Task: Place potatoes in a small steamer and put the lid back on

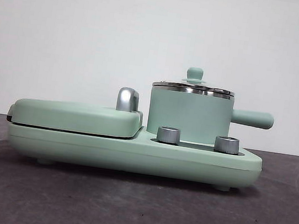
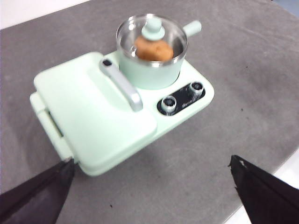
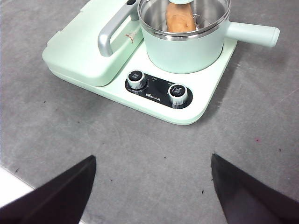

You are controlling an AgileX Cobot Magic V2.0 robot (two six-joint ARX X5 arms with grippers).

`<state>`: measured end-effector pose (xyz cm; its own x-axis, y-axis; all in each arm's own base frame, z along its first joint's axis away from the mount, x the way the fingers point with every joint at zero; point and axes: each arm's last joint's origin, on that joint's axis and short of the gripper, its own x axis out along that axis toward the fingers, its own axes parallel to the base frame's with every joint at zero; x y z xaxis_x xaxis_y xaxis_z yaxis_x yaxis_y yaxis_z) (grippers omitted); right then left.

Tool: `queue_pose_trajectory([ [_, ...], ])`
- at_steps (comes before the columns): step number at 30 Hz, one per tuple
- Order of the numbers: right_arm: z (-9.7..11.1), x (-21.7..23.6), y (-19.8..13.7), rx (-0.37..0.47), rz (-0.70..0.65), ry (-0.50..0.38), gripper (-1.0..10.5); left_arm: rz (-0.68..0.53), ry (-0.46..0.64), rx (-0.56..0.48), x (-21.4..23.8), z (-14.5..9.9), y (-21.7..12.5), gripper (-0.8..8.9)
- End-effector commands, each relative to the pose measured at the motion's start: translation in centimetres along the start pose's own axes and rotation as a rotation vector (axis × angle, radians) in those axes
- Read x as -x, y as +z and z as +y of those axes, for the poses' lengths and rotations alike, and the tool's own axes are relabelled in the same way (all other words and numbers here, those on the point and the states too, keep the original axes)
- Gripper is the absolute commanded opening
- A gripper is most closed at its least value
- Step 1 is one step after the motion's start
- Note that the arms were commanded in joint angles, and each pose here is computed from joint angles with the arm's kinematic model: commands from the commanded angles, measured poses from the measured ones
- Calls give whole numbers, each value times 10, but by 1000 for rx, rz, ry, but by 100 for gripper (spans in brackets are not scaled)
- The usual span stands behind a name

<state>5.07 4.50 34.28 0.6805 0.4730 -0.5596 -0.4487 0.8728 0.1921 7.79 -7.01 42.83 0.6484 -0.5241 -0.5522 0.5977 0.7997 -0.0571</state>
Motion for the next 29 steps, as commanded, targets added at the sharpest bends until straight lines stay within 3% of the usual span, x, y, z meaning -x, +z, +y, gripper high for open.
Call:
queue_pose_trajectory([
  [1,2,1,3,15,-13,13,391,-38,-1,17,0,2,-22,529],
  [10,2,1,4,12,-26,9,391,-81,13,65,-12,8,-77,527],
  [11,2,1,4,13,-26,9,390,-78,19,65,-12,8,-77,486],
  [12,2,1,4,12,-27,7,355,-80,25,65,-12,8,-77,397],
  [13,2,1,4,12,-27,6,249,-82,30,65,-12,8,-77,237],
  [14,2,1,4,12,-25,5,57,-81,30,65,-12,8,-77,-20],
  [15,1,1,4,13,-24,4,-11,-82,32,69,-12,8,-77,34],
  [29,1,1,4,13,-26,2,20,-107,30,73,-14,8,-78,25],
])
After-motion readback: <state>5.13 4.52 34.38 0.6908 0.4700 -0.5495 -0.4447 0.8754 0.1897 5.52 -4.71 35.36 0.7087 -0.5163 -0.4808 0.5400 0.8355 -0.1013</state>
